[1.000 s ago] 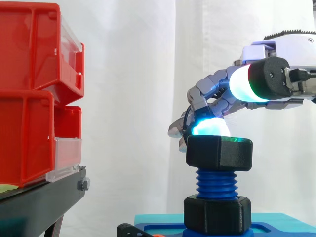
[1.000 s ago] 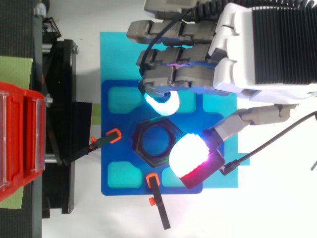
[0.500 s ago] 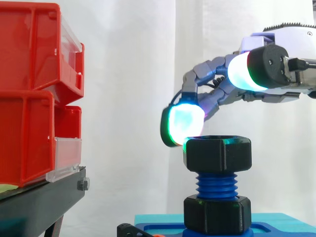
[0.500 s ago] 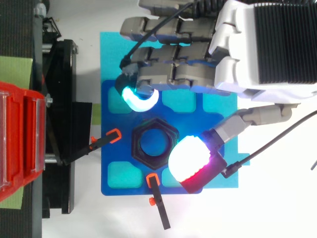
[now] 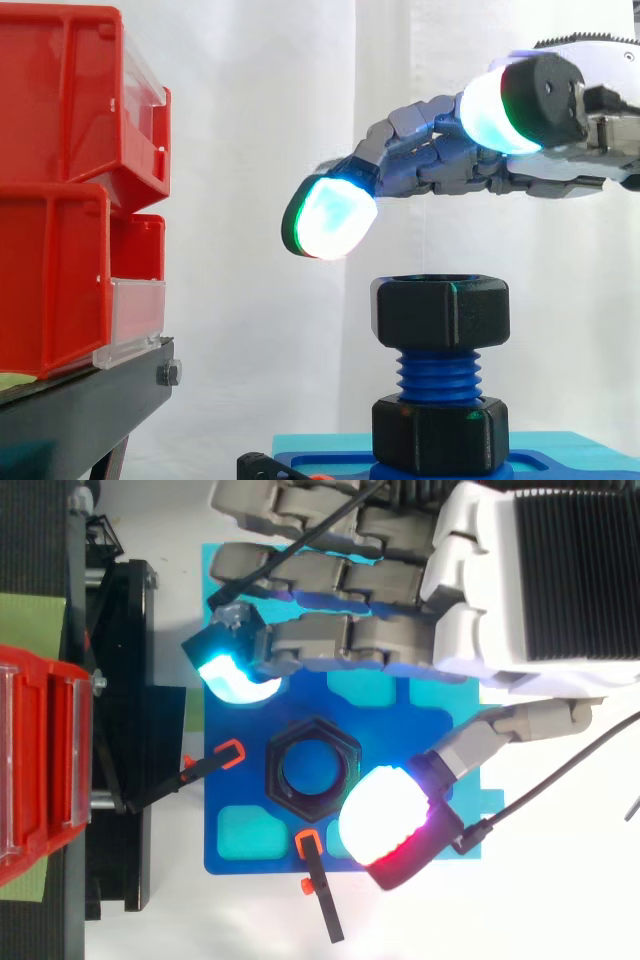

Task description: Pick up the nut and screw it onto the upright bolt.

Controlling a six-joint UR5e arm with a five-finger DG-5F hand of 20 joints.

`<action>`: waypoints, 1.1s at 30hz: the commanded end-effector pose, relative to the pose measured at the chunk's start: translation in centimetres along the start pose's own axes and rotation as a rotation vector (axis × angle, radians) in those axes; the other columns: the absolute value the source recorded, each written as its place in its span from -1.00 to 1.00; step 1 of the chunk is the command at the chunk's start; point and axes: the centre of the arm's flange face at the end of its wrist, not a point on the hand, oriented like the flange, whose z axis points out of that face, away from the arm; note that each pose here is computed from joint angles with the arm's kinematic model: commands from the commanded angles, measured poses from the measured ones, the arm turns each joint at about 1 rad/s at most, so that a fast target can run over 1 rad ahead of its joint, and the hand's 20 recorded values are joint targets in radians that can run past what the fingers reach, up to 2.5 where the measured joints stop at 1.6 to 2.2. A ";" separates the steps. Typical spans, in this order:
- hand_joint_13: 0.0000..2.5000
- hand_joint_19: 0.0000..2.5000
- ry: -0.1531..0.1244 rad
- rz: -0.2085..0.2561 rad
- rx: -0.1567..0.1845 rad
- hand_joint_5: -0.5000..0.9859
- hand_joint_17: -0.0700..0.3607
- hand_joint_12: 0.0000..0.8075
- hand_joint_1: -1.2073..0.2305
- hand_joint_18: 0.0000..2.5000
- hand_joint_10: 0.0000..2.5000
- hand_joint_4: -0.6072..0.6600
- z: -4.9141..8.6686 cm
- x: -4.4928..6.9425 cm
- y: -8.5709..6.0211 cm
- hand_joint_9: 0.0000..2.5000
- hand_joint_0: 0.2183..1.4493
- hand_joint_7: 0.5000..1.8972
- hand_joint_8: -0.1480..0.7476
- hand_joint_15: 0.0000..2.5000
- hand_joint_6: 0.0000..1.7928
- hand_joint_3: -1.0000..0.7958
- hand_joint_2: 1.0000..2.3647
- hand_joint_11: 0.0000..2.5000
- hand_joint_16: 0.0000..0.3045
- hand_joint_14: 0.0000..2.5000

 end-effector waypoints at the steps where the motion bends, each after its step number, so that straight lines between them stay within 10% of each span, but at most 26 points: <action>1: -1.00 -1.00 0.006 0.012 -0.011 -0.63 -0.01 -0.09 0.56 -1.00 -1.00 0.12 0.6 1.8 0.6 -0.92 -0.62 -0.90 -0.25 -1.00 -0.44 -0.44 -1.00 -1.00 -0.58 -1.00; 6: -1.00 -1.00 -0.022 0.059 -0.024 -0.64 -0.01 -0.08 0.64 -1.00 -1.00 0.11 1.5 3.2 1.3 -0.99 -0.62 -0.87 -0.26 -1.00 -0.44 -0.44 -1.00 -1.00 -0.58 -1.00; 12: -1.00 -1.00 0.024 0.084 -0.007 -0.61 -0.02 -0.08 0.65 -1.00 -1.00 0.18 1.4 4.2 2.6 -0.98 -0.62 -0.81 -0.22 -1.00 -0.44 -0.44 -1.00 -1.00 -0.59 -1.00; 33: -1.00 -1.00 0.050 0.090 0.004 -0.54 -0.21 -0.15 0.52 -1.00 -1.00 0.32 0.9 4.2 2.0 -0.86 -0.59 -0.23 -0.09 -1.00 -0.44 -0.44 -1.00 -1.00 -0.71 -1.00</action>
